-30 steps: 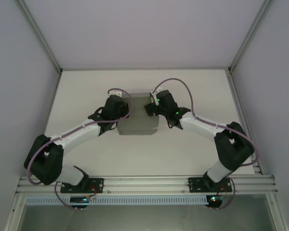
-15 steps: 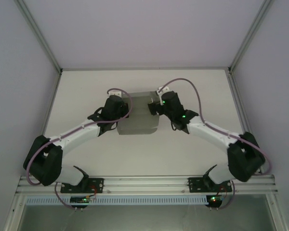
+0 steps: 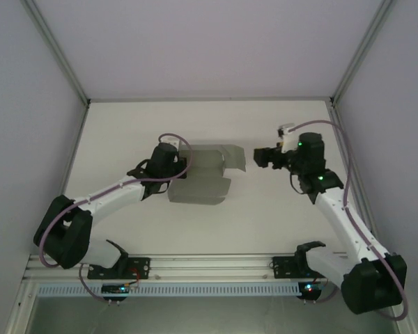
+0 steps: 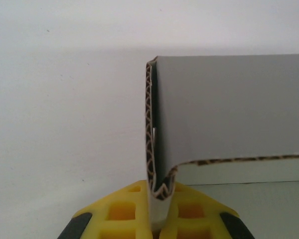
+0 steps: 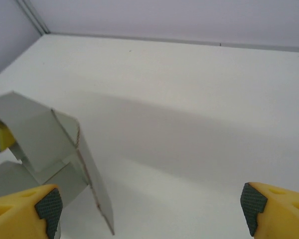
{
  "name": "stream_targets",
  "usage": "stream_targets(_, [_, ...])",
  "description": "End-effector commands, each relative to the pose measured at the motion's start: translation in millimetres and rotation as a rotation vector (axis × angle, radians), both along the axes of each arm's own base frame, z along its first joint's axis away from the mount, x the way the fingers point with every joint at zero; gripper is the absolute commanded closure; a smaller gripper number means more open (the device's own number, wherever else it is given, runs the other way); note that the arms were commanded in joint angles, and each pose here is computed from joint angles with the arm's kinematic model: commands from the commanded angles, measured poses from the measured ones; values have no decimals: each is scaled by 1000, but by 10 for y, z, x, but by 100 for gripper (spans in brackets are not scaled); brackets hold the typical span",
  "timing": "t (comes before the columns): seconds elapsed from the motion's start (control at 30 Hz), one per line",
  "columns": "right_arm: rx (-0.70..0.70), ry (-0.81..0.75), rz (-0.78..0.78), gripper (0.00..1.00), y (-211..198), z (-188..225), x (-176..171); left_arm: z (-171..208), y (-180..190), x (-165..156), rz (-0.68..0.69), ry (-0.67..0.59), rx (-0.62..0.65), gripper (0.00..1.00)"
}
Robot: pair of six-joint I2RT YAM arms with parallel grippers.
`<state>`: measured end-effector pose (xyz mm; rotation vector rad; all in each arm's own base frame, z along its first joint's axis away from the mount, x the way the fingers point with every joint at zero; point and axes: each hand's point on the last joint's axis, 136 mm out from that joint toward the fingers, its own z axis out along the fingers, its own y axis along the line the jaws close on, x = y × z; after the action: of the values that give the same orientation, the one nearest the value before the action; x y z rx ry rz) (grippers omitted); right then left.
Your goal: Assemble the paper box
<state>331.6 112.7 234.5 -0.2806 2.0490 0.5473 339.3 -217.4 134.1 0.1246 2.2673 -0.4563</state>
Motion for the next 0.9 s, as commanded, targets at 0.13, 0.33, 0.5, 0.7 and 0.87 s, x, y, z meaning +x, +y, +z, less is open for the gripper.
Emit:
stream_targets(0.13, [156, 168, 231, 22, 175, -295, 31, 293, -212, 70, -84, -66, -90, 100])
stream_targets(0.33, [159, 180, 419, 29, 521, -336, 50, 269, -245, 147, -84, -61, -70, 100])
stream_targets(0.5, [172, 219, 532, 34, 825, -411, 21, 302, -297, 196, -94, -61, -69, 100])
stream_targets(0.7, [156, 222, 654, 42, 1057, -416, -132, 259, -279, 226, -70, -44, -62, 100])
stream_targets(0.87, [110, 227, 644, 44, 1160, -483, -104, 218, -285, 253, -63, -34, -56, 100])
